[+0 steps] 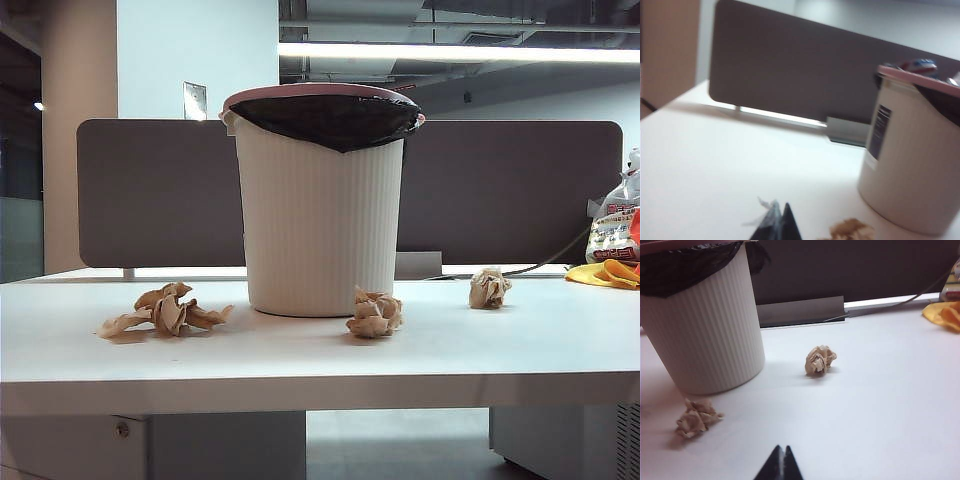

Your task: Pick up all the trash on the table and put it in the trash can.

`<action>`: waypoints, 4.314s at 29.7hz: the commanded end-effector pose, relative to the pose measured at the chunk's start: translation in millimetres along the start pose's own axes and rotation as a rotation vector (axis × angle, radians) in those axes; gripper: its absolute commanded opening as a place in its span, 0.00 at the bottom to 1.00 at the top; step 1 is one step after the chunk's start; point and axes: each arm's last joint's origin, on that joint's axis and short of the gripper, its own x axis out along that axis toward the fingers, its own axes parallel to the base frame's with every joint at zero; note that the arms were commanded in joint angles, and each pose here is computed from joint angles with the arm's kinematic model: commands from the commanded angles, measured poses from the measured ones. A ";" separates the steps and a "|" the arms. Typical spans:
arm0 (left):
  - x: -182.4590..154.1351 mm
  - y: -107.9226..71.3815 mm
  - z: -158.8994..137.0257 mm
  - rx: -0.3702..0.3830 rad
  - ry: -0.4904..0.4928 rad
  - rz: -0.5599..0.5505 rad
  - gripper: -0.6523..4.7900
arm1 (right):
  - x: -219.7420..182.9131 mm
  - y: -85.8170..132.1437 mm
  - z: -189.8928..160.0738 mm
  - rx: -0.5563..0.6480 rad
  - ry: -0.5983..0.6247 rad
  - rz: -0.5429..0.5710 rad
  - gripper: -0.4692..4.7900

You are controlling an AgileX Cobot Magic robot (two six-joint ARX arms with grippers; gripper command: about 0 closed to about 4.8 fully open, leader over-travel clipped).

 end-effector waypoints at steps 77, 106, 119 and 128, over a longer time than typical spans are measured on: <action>220.9 -71.5 -16.1 0.120 0.835 -0.249 0.29 | 103.0 199.0 138.7 -0.106 0.517 0.665 0.07; 251.5 -62.9 -88.4 0.119 1.034 -0.194 0.11 | 112.0 186.2 141.8 -0.082 0.517 0.646 0.07; 259.9 -101.7 23.6 -0.062 0.759 -0.335 0.11 | 93.4 152.6 192.6 -0.044 0.339 0.564 0.07; 234.7 -148.6 140.1 -0.048 0.281 -0.526 0.11 | 85.0 123.8 242.4 -0.120 0.171 0.443 0.07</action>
